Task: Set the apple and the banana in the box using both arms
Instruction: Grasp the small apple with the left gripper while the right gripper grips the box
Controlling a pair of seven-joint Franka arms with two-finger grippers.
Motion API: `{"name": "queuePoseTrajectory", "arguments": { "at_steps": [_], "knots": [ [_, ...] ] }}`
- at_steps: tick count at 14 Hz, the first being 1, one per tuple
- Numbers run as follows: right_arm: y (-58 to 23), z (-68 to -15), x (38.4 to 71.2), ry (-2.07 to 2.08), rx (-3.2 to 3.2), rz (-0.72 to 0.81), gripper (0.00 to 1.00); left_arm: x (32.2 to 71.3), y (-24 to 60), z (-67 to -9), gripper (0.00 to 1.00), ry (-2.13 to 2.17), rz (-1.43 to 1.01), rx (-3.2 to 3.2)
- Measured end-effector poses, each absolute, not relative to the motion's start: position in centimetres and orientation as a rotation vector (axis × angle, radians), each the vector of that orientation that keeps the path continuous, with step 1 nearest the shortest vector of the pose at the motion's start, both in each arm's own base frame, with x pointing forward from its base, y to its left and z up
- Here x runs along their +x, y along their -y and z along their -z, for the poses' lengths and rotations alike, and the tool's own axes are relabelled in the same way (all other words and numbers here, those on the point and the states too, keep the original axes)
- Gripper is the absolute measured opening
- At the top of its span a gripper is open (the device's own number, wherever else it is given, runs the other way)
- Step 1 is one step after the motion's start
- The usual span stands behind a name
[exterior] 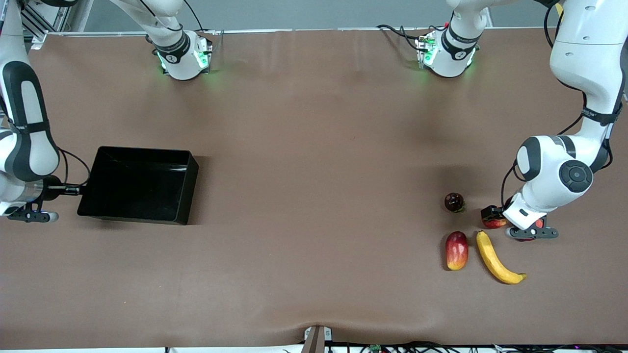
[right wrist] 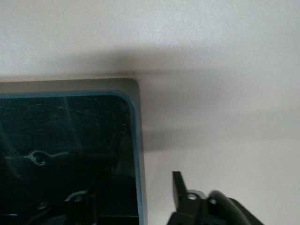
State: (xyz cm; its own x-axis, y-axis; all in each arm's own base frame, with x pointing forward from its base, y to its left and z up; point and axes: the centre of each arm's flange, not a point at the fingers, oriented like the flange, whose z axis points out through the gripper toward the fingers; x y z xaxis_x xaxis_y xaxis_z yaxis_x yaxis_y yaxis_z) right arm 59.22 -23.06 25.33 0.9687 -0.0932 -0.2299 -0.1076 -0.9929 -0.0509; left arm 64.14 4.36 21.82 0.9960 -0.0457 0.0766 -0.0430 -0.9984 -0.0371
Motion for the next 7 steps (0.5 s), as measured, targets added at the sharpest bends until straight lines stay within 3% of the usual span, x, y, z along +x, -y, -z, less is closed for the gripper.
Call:
{"name": "queuePoseTrajectory", "arguments": {
  "at_steps": [1,2,5,7],
  "knots": [
    [23.16,-24.73,58.71,-0.162,-3.048,-0.367,0.46,64.12,-4.35,-21.67,0.9,-0.069,0.117,-3.104],
    [23.15,-24.19,58.28,-0.165,-3.042,-0.383,0.36,64.1,-4.35,-21.55,0.9,-0.069,0.114,-3.104],
    [22.82,-23.81,57.93,-0.161,-3.029,-0.408,0.05,64.16,-4.34,-21.57,0.67,-0.069,0.116,-3.104],
    [22.24,-24.59,57.83,-0.149,-3.004,-0.461,0.06,64.19,-4.31,-21.6,0.67,-0.071,0.118,-3.104]
  ]
}}
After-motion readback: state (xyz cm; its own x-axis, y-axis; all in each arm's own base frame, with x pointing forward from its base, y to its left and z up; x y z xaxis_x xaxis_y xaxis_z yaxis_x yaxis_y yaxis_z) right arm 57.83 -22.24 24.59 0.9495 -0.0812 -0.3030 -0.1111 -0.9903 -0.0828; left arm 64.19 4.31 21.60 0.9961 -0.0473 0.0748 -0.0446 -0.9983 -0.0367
